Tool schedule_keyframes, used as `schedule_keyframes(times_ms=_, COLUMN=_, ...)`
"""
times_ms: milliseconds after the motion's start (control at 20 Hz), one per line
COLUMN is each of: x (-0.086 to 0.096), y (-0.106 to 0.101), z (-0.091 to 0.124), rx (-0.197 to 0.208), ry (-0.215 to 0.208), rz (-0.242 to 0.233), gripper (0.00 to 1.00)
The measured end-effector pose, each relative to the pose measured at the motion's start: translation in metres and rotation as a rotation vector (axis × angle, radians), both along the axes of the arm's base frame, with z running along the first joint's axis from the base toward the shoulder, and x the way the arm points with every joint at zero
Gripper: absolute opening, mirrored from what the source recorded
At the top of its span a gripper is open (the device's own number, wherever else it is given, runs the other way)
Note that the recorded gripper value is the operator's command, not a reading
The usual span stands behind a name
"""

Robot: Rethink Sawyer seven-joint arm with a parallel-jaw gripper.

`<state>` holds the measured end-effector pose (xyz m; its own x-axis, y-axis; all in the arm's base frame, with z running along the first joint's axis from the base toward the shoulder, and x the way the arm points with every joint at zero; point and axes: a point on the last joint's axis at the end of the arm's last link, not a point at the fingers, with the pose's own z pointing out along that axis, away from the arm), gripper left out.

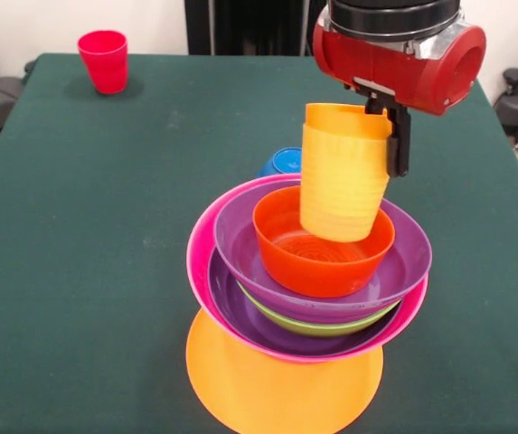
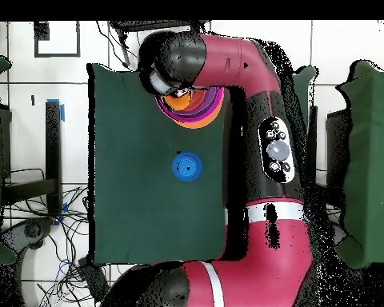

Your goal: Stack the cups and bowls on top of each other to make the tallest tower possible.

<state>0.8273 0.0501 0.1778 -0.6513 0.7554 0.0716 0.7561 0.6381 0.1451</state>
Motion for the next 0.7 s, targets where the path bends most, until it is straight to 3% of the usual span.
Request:
schedule_keyframes(times_ms=500, x=-0.017, y=0.006, z=-0.019, rx=0.002, ry=0.048, rz=0.016, gripper=0.0)
schedule_keyframes(times_ms=700, x=-0.017, y=0.004, z=-0.023, rx=0.001, ry=0.04, rz=0.014, gripper=0.0)
